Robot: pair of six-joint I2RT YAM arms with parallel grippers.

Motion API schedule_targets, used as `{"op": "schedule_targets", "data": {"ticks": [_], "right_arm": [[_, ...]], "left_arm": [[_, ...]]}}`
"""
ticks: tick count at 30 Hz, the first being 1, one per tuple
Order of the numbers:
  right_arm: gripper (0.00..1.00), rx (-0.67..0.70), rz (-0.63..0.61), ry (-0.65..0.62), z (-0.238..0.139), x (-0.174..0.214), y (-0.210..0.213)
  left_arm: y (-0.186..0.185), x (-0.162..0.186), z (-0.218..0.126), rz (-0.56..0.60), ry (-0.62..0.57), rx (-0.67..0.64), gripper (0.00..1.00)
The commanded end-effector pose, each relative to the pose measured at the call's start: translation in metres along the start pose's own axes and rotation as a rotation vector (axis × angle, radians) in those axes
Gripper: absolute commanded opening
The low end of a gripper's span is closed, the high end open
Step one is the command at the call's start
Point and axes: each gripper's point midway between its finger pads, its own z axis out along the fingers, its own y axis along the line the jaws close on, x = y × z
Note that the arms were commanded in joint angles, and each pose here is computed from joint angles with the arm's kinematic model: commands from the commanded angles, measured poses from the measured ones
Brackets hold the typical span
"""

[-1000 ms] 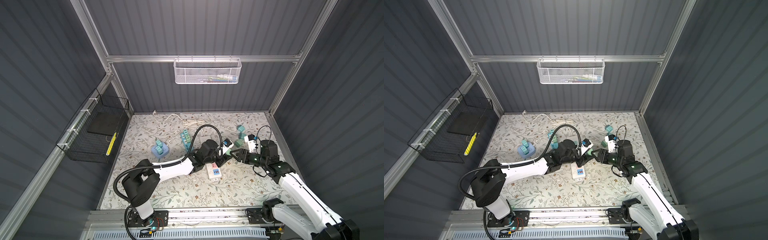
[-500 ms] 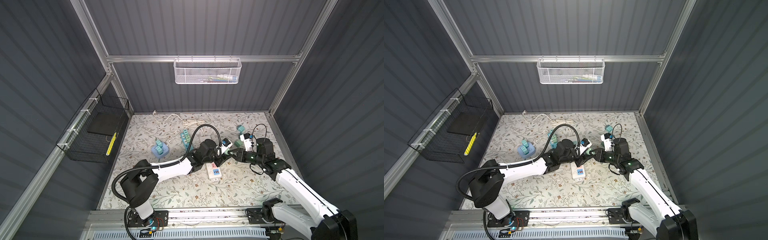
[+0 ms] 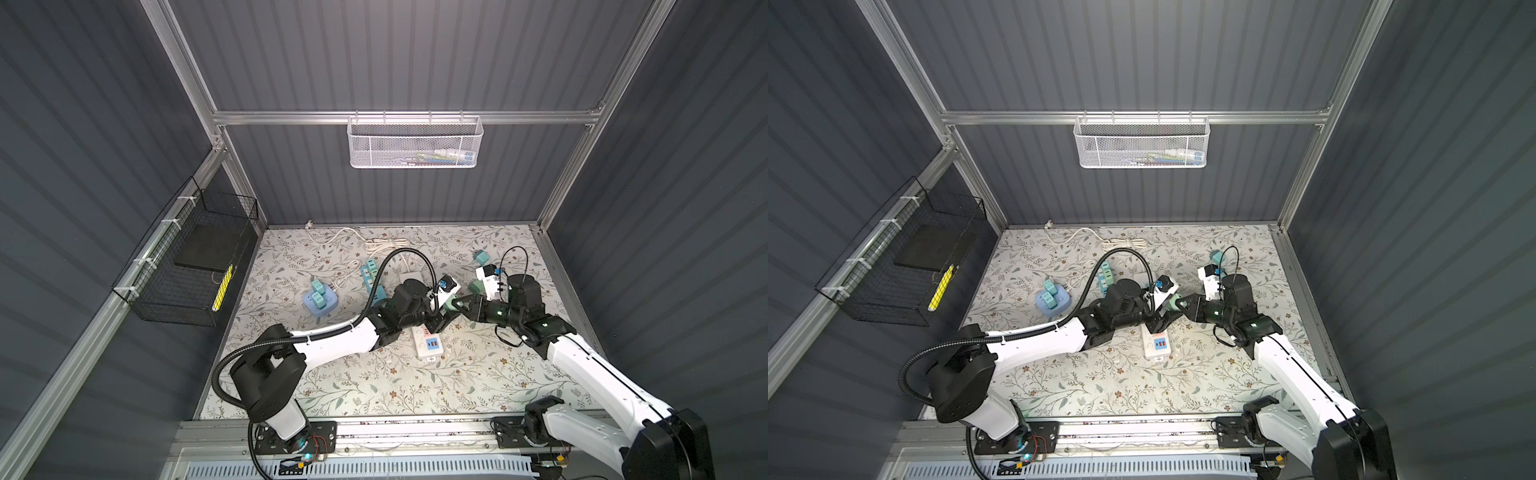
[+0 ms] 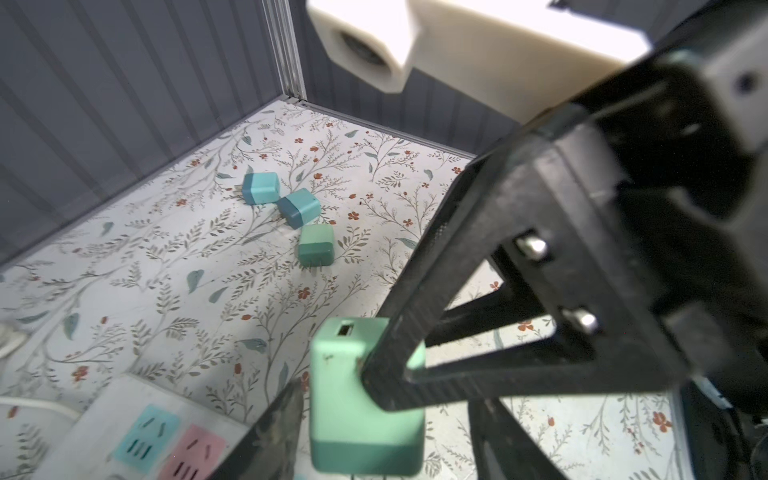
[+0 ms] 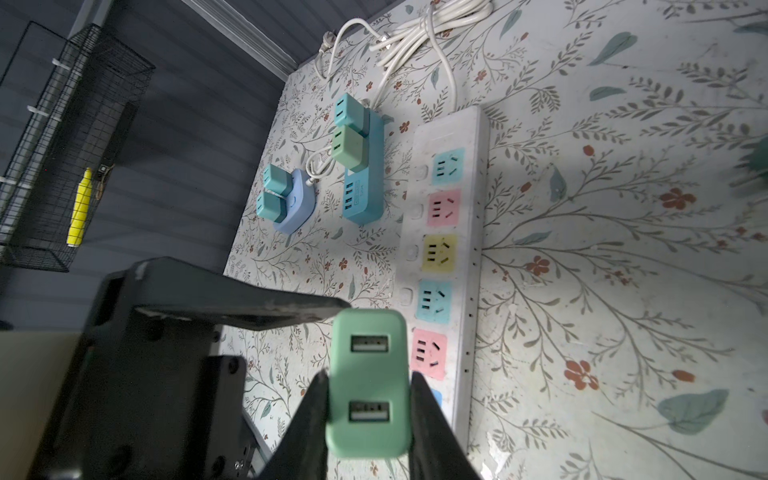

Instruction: Insert the plug

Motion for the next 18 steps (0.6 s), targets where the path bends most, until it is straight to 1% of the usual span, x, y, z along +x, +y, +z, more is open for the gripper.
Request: {"op": "schedule_targets", "data": {"ticks": [1,2,4,5,8,10,13,18], "right_arm": [[0.2,0.031,-0.081,-0.08,0.007,-0.025,0.005],[0.2,0.037,-0.092,-0.094,0.009,-0.028,0.007],[0.19,0.059,-0.101,-0.085,0.025,-0.026,0.002],[0.2,0.101,-0.116,-0.112,0.031,-0.031,-0.003],[0.19,0.138,-0.172,-0.14,0.053,-0.032,-0.001],[0.19,0.161,-0.212,-0.155,0.067,-0.033,0.0],[0.2,0.176,-0.241,-0.177,0.088,-0.036,0.001],[0.18,0.246,-0.274,-0.189,0.117,-0.045,-0.009]], "left_arm": [[0.028,-0.014,-0.032,-0.049,-0.061,-0.13,0.72],[0.037,-0.014,-0.042,-0.072,-0.082,-0.176,0.75],[0.057,-0.012,-0.067,-0.136,-0.128,-0.304,0.81],[0.064,-0.008,-0.079,-0.168,-0.145,-0.353,0.82],[0.088,0.011,-0.115,-0.275,-0.167,-0.532,0.85],[0.094,0.023,-0.136,-0.327,-0.186,-0.605,0.86],[0.099,0.045,-0.162,-0.389,-0.203,-0.67,0.9],[0.1,0.06,-0.194,-0.415,-0.21,-0.726,0.92]]}}
